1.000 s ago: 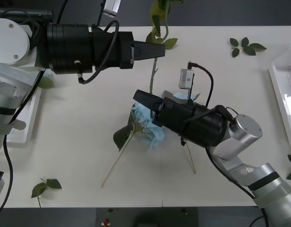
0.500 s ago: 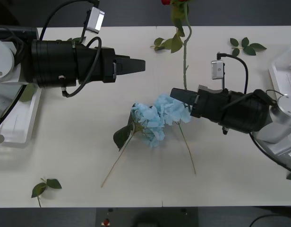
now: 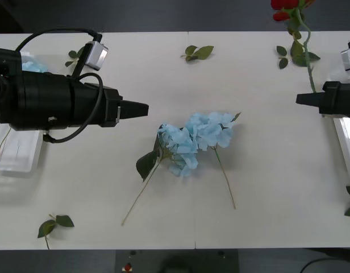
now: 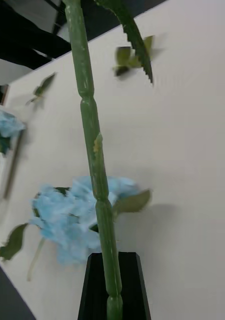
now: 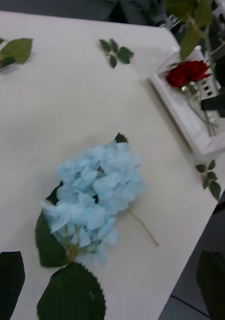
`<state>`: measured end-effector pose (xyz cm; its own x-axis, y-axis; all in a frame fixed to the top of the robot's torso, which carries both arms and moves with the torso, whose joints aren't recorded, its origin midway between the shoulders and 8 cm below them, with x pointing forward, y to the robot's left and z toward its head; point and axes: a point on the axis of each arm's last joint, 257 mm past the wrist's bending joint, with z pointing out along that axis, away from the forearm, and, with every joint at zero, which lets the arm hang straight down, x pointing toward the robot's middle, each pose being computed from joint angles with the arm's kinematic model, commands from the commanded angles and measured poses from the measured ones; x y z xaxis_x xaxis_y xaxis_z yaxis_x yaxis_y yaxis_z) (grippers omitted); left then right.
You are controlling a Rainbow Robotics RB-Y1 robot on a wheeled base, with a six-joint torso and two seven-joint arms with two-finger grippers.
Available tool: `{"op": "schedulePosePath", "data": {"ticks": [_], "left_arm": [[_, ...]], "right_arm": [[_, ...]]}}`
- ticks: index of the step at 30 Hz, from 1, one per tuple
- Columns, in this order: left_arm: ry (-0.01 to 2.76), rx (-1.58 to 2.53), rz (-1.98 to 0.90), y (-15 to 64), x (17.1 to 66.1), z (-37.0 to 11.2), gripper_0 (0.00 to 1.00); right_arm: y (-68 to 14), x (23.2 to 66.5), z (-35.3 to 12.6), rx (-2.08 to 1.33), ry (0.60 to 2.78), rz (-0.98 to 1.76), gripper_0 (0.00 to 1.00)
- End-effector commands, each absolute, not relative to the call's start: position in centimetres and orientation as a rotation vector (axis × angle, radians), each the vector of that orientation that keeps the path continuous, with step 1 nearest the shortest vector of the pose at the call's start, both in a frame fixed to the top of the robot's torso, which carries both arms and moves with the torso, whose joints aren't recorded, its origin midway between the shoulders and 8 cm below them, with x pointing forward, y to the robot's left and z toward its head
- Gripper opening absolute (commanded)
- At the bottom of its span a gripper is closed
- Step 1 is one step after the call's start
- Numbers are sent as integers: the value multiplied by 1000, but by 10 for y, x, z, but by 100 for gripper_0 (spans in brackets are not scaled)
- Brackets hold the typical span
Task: Put the red flowers into the right box and the blue flowers into the left box
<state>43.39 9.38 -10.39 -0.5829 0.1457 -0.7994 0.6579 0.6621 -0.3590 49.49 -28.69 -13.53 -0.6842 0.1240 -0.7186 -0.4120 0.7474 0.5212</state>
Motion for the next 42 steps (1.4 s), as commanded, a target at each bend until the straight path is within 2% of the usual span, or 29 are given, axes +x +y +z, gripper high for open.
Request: {"op": "schedulePosePath", "data": {"ticks": [1,13,23,34,42], "left_arm": [[2199,553,-754,109,423,-113,100],[2513,400,-496,155,398,-173,100],[2604,398,-306,152,398,-211,100],[2618,556,-220,128,414,-237,100],[2631,605,-155,122,426,-249,100]], "right_arm": [[-351,499,-136,-165,2250,708,0],[-501,494,-157,-54,2373,273,0],[-592,482,-159,61,2382,45,0],[-661,454,-177,138,2424,-141,0],[-676,453,-201,173,2403,-201,0]]}}
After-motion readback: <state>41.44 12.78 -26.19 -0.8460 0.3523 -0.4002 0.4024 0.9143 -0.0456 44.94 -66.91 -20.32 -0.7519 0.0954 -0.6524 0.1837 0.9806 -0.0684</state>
